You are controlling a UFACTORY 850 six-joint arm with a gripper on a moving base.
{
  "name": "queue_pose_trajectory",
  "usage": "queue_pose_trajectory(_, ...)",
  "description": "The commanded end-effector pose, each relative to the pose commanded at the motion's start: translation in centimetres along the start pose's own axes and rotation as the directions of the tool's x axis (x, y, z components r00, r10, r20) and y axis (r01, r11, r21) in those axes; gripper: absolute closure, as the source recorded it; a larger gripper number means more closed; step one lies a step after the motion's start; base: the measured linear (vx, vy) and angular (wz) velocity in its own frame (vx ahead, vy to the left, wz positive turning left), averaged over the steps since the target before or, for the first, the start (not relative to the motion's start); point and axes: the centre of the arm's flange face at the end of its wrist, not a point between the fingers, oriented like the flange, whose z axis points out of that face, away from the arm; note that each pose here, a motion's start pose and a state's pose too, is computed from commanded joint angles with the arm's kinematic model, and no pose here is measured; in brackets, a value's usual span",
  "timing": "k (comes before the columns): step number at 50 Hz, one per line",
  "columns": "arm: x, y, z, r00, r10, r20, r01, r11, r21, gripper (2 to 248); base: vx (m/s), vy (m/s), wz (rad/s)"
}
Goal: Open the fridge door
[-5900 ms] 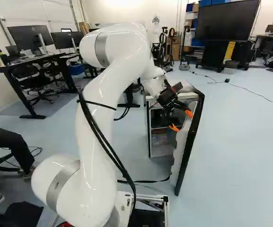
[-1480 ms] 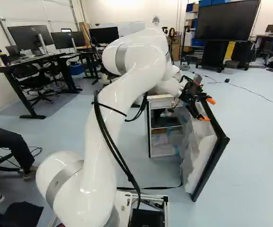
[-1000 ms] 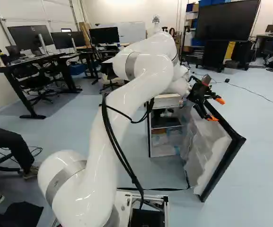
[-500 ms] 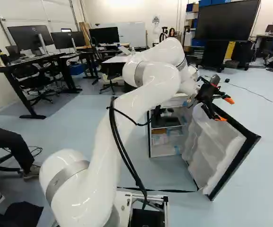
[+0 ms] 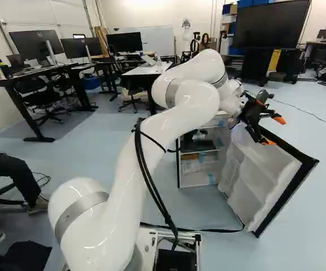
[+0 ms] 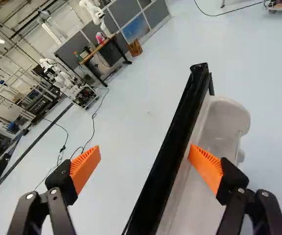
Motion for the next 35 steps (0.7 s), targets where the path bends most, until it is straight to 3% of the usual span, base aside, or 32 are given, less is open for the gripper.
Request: queue_pose_trajectory(35, 3.4, 5.1, -1.9, 0.988, -0.15, -0.023, 0.15, 0.989, 0.016, 3, 0.0, 0.0, 0.0)
